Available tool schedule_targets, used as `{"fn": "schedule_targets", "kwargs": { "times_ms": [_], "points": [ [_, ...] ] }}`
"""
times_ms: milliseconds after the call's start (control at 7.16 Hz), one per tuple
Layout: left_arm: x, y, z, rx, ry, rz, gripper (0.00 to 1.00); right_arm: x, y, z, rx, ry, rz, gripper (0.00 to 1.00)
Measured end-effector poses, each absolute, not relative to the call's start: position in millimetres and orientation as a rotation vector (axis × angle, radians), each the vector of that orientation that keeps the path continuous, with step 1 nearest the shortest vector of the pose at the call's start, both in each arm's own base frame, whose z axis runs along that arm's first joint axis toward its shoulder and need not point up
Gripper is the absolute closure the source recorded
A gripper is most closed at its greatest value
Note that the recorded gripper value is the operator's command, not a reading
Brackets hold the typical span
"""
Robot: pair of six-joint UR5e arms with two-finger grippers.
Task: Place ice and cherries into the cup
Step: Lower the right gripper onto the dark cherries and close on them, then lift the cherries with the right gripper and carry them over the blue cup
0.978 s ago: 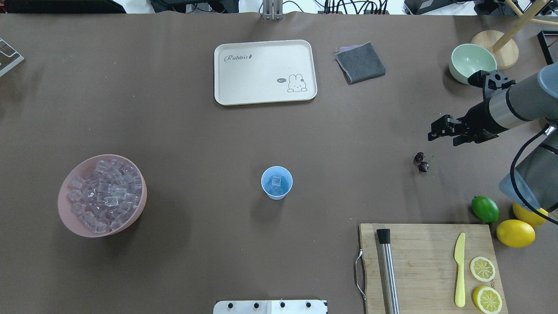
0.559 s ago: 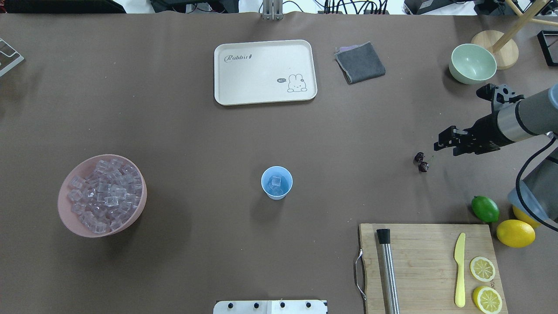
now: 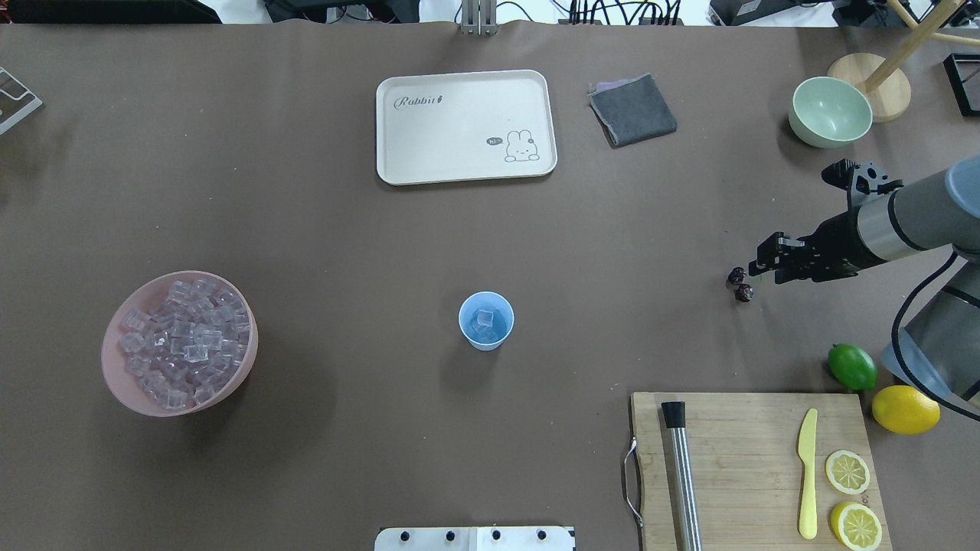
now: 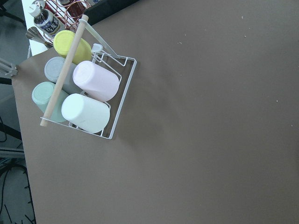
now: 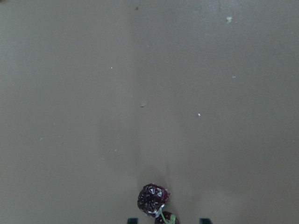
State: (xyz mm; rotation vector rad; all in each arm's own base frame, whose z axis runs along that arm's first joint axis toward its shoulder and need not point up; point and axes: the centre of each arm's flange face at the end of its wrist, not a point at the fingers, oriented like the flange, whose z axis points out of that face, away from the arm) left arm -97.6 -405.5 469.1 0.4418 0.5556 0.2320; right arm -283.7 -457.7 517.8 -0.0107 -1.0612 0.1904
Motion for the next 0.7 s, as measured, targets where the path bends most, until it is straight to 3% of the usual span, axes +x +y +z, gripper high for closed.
{"fn": "schedule_targets", "kwargs": {
  "times_ms": [419, 559, 698],
  "points": [
    [-98, -405, 467, 0.447, 0.554, 0.232, 0.01, -292, -459, 521, -0.019, -1.056, 0.186, 0.59],
    [-98, -405, 467, 0.447, 0.554, 0.232, 0.01, -294, -461, 521, -0.020, -1.056, 0.184, 0.65],
    [-99, -405, 467, 0.448, 0.553, 0.232, 0.01, -296, -461, 521, -0.020, -1.055, 0.182, 0.88]
  ]
}}
